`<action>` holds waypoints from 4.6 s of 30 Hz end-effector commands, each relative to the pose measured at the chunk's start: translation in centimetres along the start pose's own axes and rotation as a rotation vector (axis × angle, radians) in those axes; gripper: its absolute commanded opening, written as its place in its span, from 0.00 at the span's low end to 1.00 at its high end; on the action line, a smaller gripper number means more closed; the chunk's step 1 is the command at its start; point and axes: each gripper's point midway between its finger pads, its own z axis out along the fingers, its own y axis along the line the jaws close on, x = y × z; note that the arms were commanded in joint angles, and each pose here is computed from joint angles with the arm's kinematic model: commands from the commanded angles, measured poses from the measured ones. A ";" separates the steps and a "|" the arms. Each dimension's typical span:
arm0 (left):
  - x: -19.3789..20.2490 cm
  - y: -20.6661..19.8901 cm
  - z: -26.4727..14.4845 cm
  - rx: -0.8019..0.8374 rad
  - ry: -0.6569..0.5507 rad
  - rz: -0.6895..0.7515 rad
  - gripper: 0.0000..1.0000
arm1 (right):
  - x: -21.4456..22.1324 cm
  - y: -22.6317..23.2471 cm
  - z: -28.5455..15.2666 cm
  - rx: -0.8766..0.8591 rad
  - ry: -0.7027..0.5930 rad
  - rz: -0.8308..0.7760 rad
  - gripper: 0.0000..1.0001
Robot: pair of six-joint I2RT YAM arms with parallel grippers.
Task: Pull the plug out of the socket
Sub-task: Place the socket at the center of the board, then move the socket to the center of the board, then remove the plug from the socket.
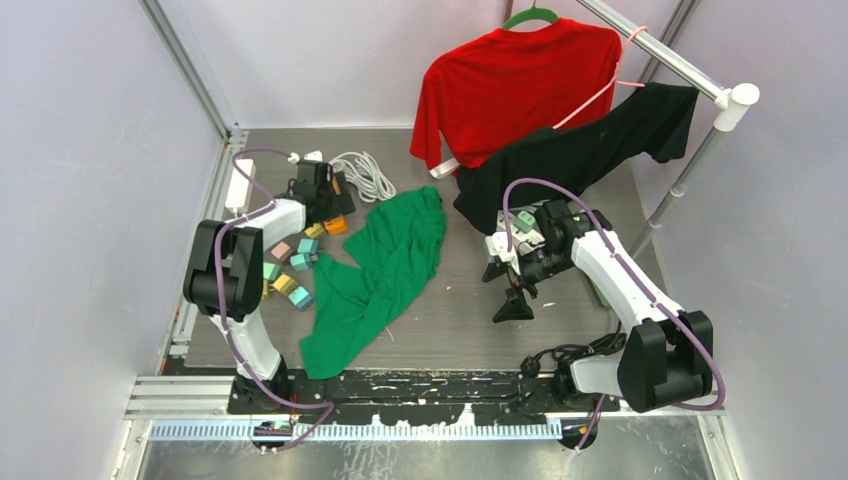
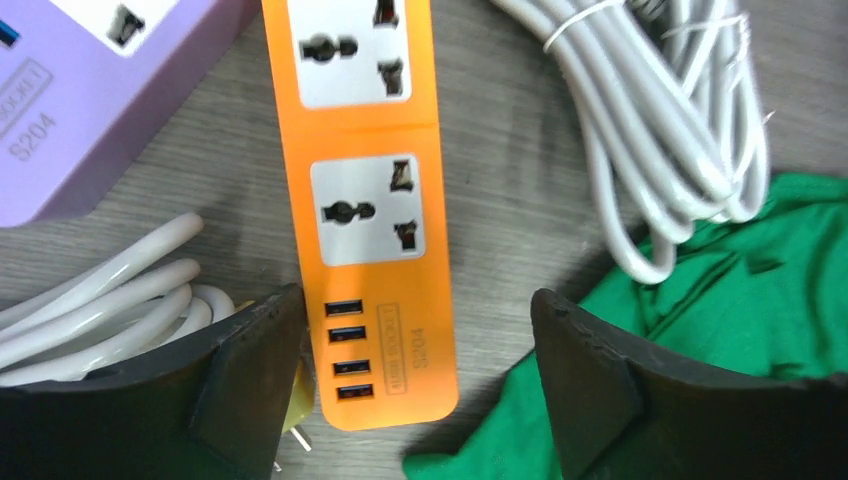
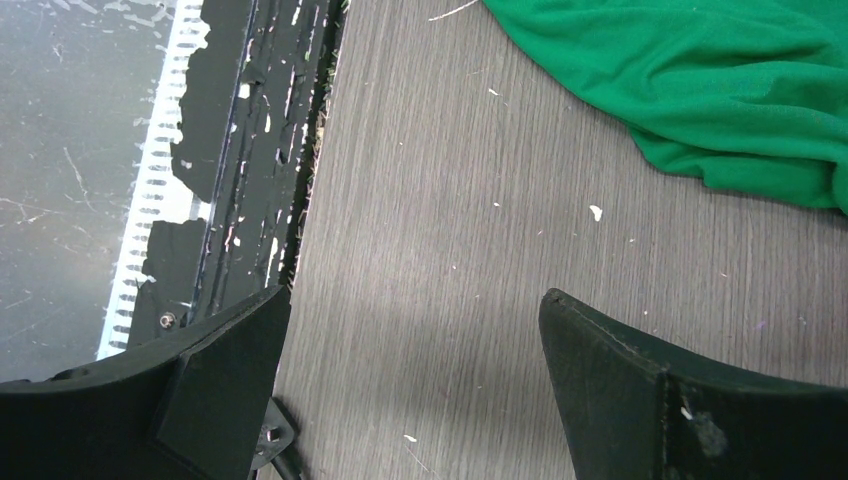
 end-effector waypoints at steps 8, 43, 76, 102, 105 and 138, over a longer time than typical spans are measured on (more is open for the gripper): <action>-6.2 -4.4 -7.4 0.136 -0.047 -0.126 0.97 | -0.4 -0.1 -0.6 0.017 -0.012 -0.015 1.00; 0.9 -12.6 -31.5 0.811 -0.413 0.623 0.98 | 8.5 -18.5 -13.1 1.060 0.097 0.445 1.00; 1.3 -12.6 -31.0 0.812 -0.402 0.638 0.98 | 13.8 -17.7 -7.8 0.741 0.295 0.483 0.29; 2.2 -12.4 -29.2 0.786 -0.370 0.677 0.98 | 9.1 -1.6 4.1 -0.115 0.394 -0.250 0.52; 2.7 -13.0 -29.4 0.832 -0.361 0.688 0.98 | 8.6 -1.1 4.3 -0.134 0.383 -0.268 0.81; 23.3 -22.4 -30.9 1.249 -0.626 0.976 0.93 | 1.3 1.9 3.1 -0.118 0.020 -0.287 1.00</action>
